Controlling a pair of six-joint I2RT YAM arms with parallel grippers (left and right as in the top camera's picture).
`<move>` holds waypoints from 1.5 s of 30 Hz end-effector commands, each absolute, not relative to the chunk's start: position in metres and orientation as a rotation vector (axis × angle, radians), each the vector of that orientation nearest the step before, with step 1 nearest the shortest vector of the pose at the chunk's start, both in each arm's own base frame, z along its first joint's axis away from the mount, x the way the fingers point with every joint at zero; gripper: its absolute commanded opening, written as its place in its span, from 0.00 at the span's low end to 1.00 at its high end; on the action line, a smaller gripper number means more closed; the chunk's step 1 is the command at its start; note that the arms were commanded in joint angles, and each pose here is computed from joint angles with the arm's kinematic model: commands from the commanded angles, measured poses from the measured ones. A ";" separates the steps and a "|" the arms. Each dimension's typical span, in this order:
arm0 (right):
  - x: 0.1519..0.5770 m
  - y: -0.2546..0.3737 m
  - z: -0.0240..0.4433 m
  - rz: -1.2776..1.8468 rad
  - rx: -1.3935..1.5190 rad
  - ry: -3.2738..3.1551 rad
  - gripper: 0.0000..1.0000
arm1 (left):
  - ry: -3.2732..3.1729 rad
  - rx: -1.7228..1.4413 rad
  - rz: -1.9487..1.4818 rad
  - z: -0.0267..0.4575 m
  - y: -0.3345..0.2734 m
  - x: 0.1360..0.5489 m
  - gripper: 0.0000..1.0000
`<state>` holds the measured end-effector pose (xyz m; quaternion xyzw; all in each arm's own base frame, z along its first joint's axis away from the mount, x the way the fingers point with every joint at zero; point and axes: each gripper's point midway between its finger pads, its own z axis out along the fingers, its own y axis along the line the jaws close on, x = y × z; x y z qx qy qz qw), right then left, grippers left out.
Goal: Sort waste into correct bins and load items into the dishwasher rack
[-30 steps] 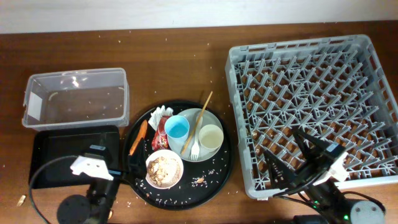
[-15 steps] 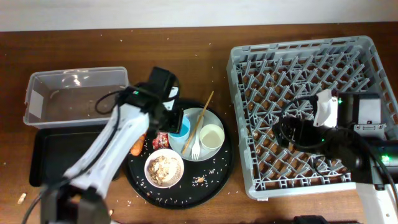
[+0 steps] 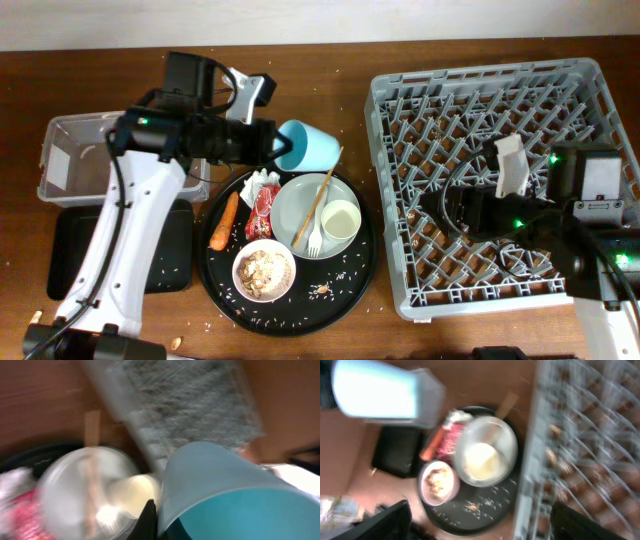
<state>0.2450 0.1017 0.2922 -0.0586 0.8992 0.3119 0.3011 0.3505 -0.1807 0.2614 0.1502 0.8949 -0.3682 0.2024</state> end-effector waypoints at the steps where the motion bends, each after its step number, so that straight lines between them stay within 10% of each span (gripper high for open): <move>1: 0.229 0.146 0.348 1.186 -0.454 2.103 0.84 | 2.059 0.735 -1.710 0.342 -0.223 0.299 0.00; 12: 0.213 0.213 0.394 1.401 -0.915 1.732 0.84 | 1.887 0.928 -1.972 0.370 -0.258 0.254 0.00; 18: 0.218 0.215 0.398 1.411 -0.865 1.756 0.52 | 1.882 0.933 -1.967 0.370 -0.258 0.255 0.00; 19: 0.218 0.215 0.398 1.411 -0.865 1.756 0.52 | 1.885 0.932 -1.963 0.369 -0.258 0.255 0.10; 20: 0.217 0.214 0.399 1.406 -0.867 1.750 0.51 | 1.892 0.929 -1.953 0.368 -0.258 0.256 0.75; 21: 0.219 0.212 0.401 1.371 -0.836 1.761 0.50 | 1.925 0.920 -1.908 0.362 -0.259 0.260 0.99; 28: 0.265 0.030 0.328 0.841 0.266 2.185 0.49 | 2.031 0.742 -1.736 0.347 -0.224 0.298 0.99; 33: 0.189 -0.149 0.218 -0.035 1.292 2.450 0.49 | 2.071 0.725 -1.680 0.340 -0.222 0.303 0.99; 45: 0.249 -0.122 0.137 0.167 1.181 2.811 0.58 | 2.118 0.702 -1.651 0.334 -0.221 0.304 0.99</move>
